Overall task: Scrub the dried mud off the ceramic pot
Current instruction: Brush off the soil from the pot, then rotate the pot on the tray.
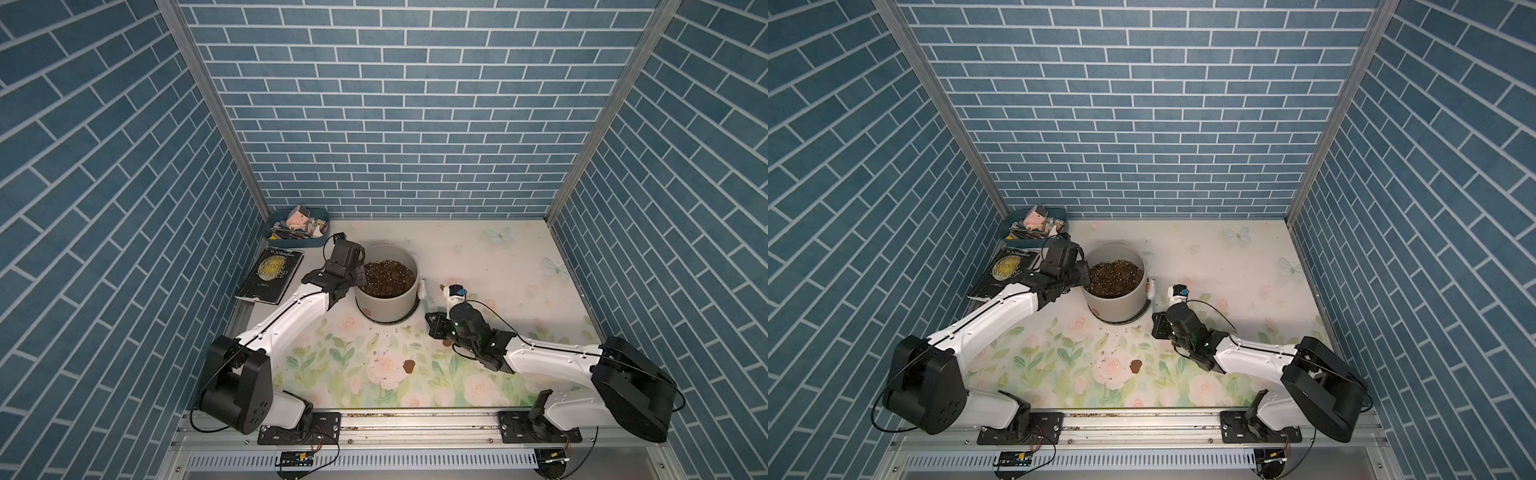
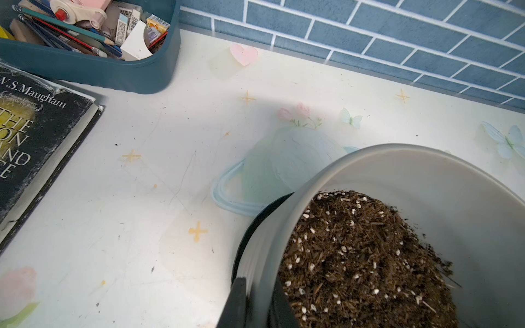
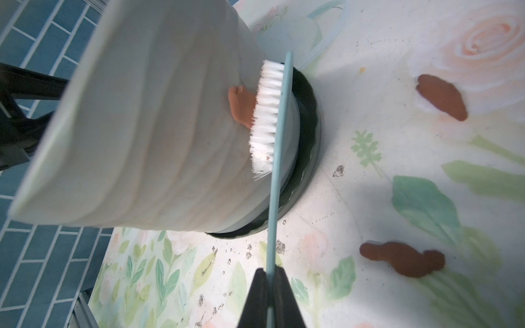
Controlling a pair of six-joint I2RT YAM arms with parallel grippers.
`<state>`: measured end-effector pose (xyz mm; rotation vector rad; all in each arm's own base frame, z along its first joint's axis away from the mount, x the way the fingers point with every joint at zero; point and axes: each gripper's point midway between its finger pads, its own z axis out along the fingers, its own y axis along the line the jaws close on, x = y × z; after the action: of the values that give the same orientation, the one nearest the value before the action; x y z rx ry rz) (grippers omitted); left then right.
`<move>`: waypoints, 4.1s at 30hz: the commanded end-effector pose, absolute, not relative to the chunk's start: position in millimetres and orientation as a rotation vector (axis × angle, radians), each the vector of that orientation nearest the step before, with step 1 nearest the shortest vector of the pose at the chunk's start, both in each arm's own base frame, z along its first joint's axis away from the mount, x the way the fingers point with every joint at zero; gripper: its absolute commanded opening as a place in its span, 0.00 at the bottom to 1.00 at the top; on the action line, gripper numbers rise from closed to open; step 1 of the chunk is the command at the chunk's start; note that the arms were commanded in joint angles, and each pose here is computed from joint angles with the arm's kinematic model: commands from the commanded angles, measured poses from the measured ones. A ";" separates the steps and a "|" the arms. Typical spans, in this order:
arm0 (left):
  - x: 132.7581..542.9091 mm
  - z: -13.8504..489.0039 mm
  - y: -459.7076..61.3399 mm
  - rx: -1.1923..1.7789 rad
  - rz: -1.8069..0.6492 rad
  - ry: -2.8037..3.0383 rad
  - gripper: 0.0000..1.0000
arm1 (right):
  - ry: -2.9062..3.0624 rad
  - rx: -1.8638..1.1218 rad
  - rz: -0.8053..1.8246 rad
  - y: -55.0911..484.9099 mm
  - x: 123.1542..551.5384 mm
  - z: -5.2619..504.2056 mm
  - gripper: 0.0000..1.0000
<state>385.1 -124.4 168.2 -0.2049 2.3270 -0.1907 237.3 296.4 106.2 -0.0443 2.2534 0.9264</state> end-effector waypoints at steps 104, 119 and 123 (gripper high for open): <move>433.5 192.2 -120.7 -0.297 -0.220 2.276 0.61 | 2.364 -0.053 0.770 230.2 231.3 117.0 0.00; 466.6 170.0 -117.6 -0.301 -0.125 2.304 0.62 | 2.409 -0.136 0.768 266.7 232.9 93.9 0.00; 460.2 165.0 -115.0 -0.300 -0.120 2.321 0.51 | 2.405 -0.137 0.771 268.4 234.3 94.0 0.00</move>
<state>462.2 -130.7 164.6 -0.2427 2.3361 -0.1596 227.2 257.5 78.2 -0.1464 2.4539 0.7246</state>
